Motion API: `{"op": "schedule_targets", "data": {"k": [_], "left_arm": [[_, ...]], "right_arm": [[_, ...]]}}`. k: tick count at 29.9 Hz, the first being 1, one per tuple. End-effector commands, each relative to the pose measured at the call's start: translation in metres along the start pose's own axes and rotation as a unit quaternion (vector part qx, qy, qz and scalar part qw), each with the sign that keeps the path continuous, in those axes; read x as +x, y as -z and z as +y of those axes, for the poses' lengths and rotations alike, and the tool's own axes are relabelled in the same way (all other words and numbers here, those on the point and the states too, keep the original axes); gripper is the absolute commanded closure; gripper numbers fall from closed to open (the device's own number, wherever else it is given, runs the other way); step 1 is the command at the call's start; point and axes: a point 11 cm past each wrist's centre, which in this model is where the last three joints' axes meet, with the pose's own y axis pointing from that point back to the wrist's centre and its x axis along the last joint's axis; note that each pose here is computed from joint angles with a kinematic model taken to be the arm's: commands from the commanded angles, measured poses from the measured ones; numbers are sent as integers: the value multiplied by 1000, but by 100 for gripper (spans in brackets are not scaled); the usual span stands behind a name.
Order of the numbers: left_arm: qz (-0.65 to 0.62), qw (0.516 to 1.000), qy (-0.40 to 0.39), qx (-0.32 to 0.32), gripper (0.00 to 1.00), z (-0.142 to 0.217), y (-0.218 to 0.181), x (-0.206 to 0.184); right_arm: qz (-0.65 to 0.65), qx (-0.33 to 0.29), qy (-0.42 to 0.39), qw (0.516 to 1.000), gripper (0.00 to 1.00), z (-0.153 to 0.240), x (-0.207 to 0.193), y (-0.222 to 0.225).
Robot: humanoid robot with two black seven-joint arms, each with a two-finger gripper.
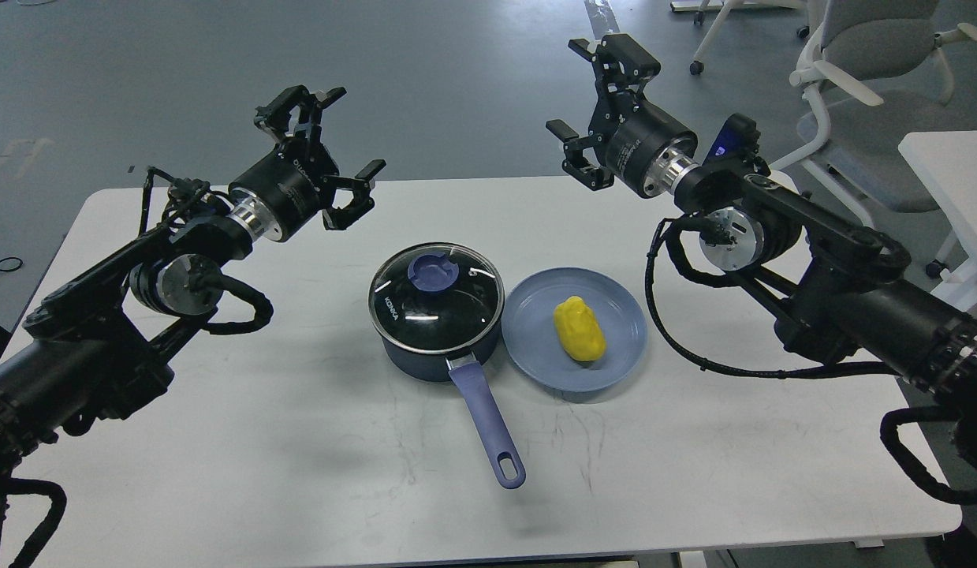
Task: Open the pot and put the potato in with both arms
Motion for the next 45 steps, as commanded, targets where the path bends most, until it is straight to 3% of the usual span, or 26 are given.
{"op": "schedule_targets", "data": {"k": [1,24,29,34,36,41,45], "left_arm": [[2,1000,0,1,2,0,0,0],[-6,1000,18,2,2,7,1,2],[-135,991,-15,17,2,-3,-9,4],[-371,928,-13,5,2,-4,-40,3],[-384,923,-1,-12,2,-5,-42,-5],[-423,898,100,-62,2,-5,-41,-73],[-563,806,172,-65,2,-2,-11,-94]], "right_arm": [[0,-1,-2,1000,0,0,1,-1],[5,-11,-6,1000,0,2,2,-10],[5,-12,-9,1000,0,4,4,-12],[0,-15,-13,1000,0,6,7,-16],[-1,-13,-14,1000,0,6,7,-15],[4,-9,-28,1000,0,12,20,-11],[5,-6,-33,999,0,13,25,-7]]}}
